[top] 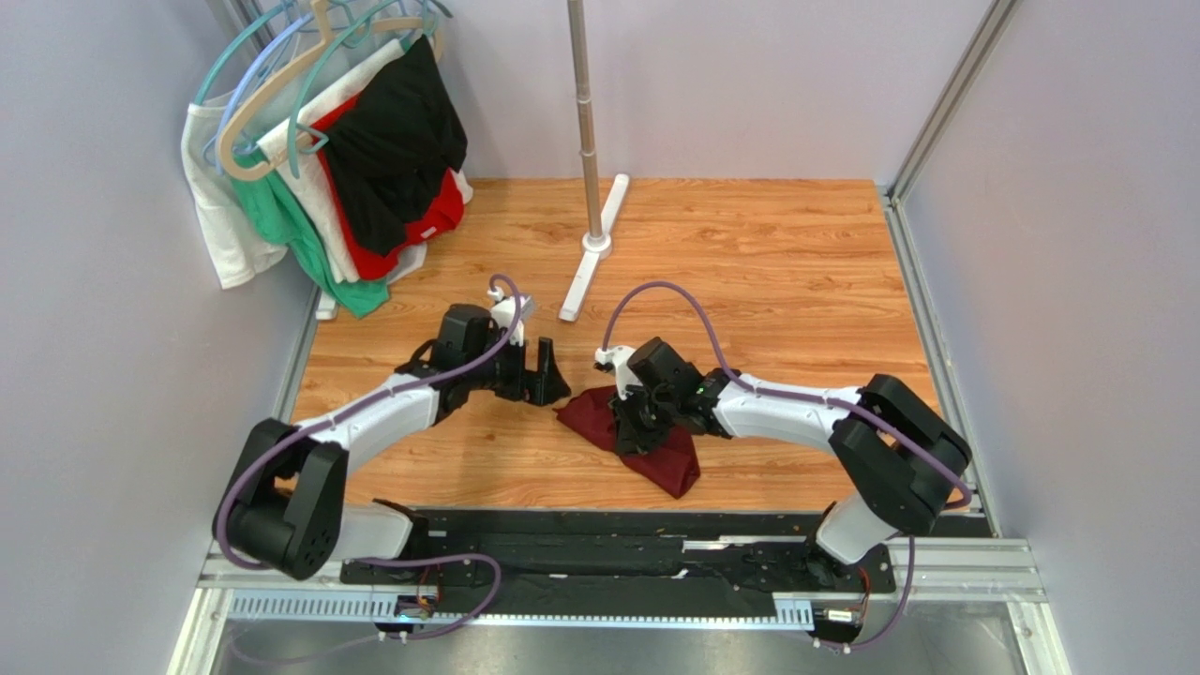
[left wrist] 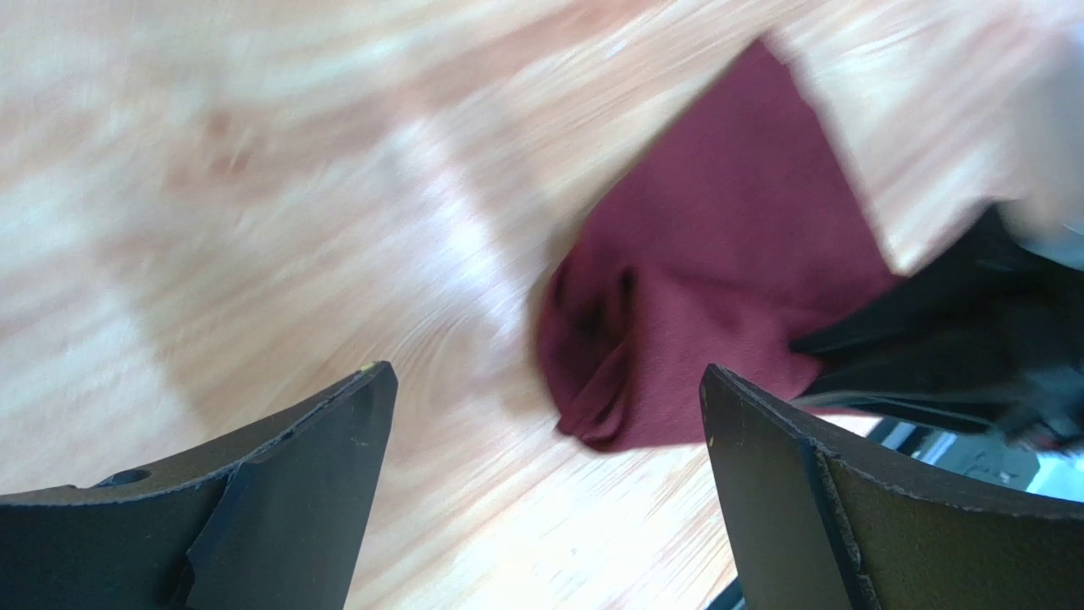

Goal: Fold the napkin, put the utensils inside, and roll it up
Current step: Roll the napkin at the center of the board.

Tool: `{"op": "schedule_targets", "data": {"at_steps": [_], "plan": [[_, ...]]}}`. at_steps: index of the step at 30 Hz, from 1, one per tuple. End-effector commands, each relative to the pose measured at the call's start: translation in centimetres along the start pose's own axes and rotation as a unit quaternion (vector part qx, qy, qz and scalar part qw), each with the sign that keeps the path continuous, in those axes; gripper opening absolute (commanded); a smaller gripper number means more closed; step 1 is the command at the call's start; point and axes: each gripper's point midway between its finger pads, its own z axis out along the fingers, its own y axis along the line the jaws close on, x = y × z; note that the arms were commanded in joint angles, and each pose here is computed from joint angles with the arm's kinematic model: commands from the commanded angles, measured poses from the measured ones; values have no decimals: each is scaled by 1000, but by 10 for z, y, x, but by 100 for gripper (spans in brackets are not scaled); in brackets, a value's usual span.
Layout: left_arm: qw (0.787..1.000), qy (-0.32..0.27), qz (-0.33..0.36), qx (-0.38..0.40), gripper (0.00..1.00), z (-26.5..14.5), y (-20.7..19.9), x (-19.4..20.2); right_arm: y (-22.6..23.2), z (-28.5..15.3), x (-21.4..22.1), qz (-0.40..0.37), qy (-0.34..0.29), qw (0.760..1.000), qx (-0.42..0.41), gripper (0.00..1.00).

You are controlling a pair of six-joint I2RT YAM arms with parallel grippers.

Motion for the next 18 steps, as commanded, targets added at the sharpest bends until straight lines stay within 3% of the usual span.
{"op": "schedule_targets", "data": {"at_steps": [1, 6, 10, 16, 18], "plan": [[987, -98, 77, 98, 98, -15, -44, -33, 22, -3, 22, 45, 59, 991, -113, 0], [965, -106, 155, 185, 98, -15, -85, -25, 22, -4, 16, 76, 68, 978, -180, 0], [945, -76, 217, 232, 99, 0, -109, -10, 16, -5, 11, 92, 70, 971, -211, 0], [922, -30, 242, 301, 98, 17, -132, 7, 8, -8, 5, 113, 69, 959, -252, 0], [925, -22, 242, 292, 98, 23, -127, 11, 6, -8, 6, 118, 73, 955, -261, 0]]}}
